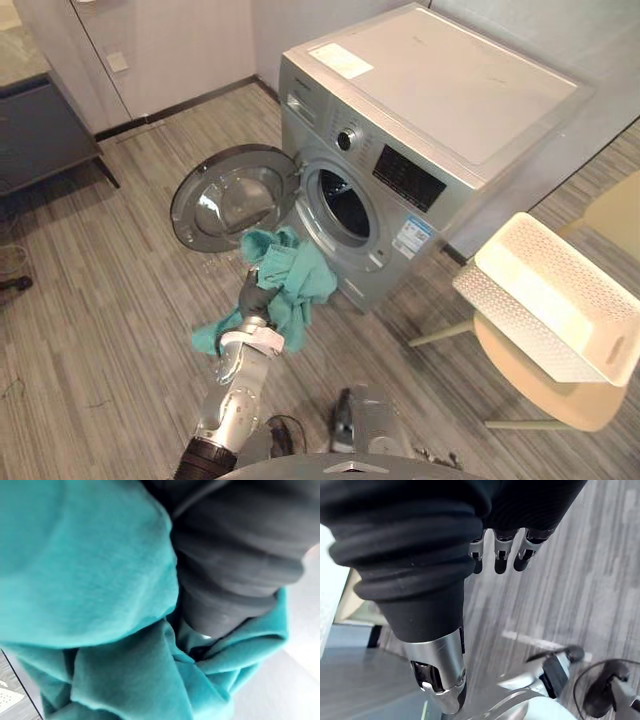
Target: Pick up the laundry basket with both hands and put the clothes into the washing machine.
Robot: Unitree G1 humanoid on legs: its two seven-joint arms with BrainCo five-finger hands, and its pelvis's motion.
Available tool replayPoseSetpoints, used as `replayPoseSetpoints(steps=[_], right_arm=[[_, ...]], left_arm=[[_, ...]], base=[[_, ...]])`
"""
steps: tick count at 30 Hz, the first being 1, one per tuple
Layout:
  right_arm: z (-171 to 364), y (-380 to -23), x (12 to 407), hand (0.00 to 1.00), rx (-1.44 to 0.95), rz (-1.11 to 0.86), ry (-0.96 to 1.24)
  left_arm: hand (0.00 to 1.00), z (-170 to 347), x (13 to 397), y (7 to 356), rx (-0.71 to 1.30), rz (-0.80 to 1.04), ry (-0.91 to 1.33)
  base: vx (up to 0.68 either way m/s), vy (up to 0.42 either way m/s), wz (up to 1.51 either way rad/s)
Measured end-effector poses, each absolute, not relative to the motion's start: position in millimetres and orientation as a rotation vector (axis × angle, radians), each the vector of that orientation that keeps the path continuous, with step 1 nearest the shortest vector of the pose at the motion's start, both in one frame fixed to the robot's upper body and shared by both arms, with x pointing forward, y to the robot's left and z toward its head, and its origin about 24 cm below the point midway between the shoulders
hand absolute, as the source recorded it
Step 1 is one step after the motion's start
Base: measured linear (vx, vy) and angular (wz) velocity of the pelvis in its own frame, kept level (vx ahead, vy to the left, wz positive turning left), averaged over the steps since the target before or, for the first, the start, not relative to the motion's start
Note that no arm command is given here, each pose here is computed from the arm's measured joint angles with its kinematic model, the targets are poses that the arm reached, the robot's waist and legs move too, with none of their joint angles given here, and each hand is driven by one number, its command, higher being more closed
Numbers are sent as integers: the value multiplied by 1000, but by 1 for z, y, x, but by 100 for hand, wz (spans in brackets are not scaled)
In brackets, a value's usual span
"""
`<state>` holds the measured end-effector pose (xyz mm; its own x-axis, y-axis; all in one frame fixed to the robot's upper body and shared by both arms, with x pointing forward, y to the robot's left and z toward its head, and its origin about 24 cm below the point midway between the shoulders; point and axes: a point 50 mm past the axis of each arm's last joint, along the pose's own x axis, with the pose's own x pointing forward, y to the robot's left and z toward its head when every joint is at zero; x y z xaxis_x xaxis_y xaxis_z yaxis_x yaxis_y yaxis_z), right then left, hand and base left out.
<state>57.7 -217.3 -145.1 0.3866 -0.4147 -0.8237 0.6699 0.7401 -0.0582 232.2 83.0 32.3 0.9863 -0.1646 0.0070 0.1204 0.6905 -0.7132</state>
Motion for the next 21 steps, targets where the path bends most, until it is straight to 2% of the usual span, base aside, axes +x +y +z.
replayPoseSetpoints(steps=[6,11,15,17,21], right_arm=[[-140,-219,73,0,130,-559,960],[-134,-219,90,0,39,-477,925],[-128,-196,124,0,13,-344,859],[-127,-183,148,0,-12,-258,838],[-124,-145,178,0,-38,-97,806]], left_arm=[[100,-1,230,59,-771,-208,268],[100,-7,214,46,-782,-266,312],[100,-6,211,33,-767,-327,332],[100,-23,210,38,-701,-320,398],[100,-34,214,44,-659,-280,436]], base=[[471,45,31],[457,133,-61],[359,418,-109],[212,343,-79],[99,122,-50]])
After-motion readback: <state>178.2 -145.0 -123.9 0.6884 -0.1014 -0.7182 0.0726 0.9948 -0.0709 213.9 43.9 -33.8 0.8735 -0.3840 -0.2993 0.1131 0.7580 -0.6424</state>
